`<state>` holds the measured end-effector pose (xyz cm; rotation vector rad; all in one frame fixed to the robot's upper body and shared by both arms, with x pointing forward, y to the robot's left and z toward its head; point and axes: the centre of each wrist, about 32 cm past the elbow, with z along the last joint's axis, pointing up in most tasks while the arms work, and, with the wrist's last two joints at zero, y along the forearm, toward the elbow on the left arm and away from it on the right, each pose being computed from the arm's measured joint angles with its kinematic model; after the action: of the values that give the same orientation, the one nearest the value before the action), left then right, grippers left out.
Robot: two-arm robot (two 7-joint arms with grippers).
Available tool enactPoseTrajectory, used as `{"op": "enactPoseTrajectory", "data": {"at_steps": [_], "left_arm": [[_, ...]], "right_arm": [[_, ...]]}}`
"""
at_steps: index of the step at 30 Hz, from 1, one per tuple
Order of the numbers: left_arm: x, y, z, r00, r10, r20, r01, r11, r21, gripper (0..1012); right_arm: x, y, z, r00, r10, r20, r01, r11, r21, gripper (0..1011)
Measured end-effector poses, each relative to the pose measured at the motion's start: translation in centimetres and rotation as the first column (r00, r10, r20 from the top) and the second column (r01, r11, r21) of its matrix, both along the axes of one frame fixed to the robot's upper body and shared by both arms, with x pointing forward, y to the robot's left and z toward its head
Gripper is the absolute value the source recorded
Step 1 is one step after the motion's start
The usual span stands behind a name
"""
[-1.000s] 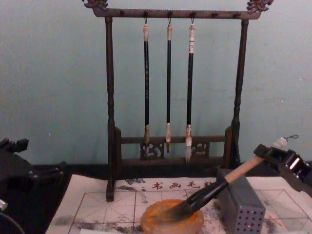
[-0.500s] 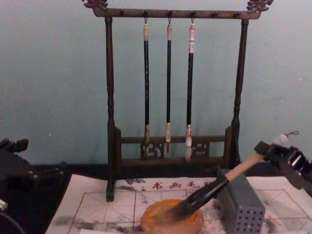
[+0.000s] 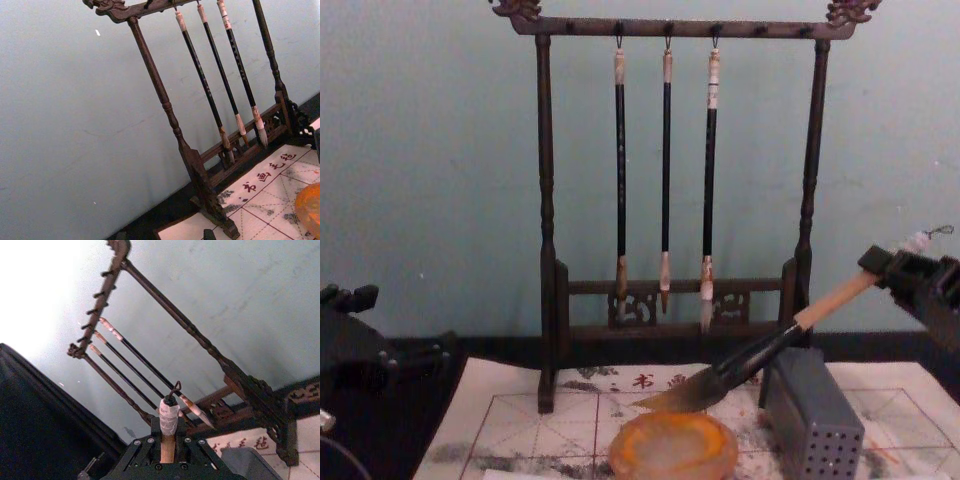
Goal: Pick up the brush from the inkstone, write on the paper, then place the brush back to its original position.
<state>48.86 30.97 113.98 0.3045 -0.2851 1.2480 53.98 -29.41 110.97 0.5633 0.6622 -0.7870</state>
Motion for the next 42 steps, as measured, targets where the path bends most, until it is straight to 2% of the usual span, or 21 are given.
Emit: {"op": "enactPoseTrajectory", "data": {"at_steps": [12,21,28,32,35,36,38,42], "left_arm": [[0.0,0.0,0.0,1.0,0.0,0.0,0.0,1.0,0.0,1001],[0.0,0.0,0.0,1.0,0.0,0.0,0.0,1.0,0.0,1001],[0.0,0.0,0.0,1.0,0.0,0.0,0.0,1.0,0.0,1001],[0.0,0.0,0.0,1.0,0.0,0.0,0.0,1.0,0.0,1001],[0.0,0.0,0.0,1.0,0.0,0.0,0.0,1.0,0.0,1001],[0.0,0.0,0.0,1.0,0.0,0.0,0.0,1.0,0.0,1001],[0.0,0.0,0.0,1.0,0.0,0.0,0.0,1.0,0.0,1001],[0.0,0.0,0.0,1.0,0.0,0.0,0.0,1.0,0.0,1001]], "right_arm": [[-1.3,-1.5,2.2,0.999,0.04,0.036,-0.038,0.999,-0.03,188],[-2.2,-2.8,3.7,0.99,0.121,0.068,-0.115,0.989,-0.089,188],[-2.4,-3.2,4.6,0.973,0.214,0.086,-0.199,0.967,-0.157,188],[-2.4,-3.2,4.7,0.964,0.25,0.088,-0.232,0.956,-0.178,188],[-2.5,-3.2,5.0,0.952,0.293,0.089,-0.27,0.941,-0.204,188],[-2.5,-3.2,5.0,0.952,0.293,0.089,-0.27,0.941,-0.204,188],[-2.7,-3.3,5.1,0.94,0.33,0.088,-0.303,0.925,-0.227,188],[-2.8,-3.3,5.2,0.924,0.373,0.084,-0.342,0.905,-0.251,188]]}}
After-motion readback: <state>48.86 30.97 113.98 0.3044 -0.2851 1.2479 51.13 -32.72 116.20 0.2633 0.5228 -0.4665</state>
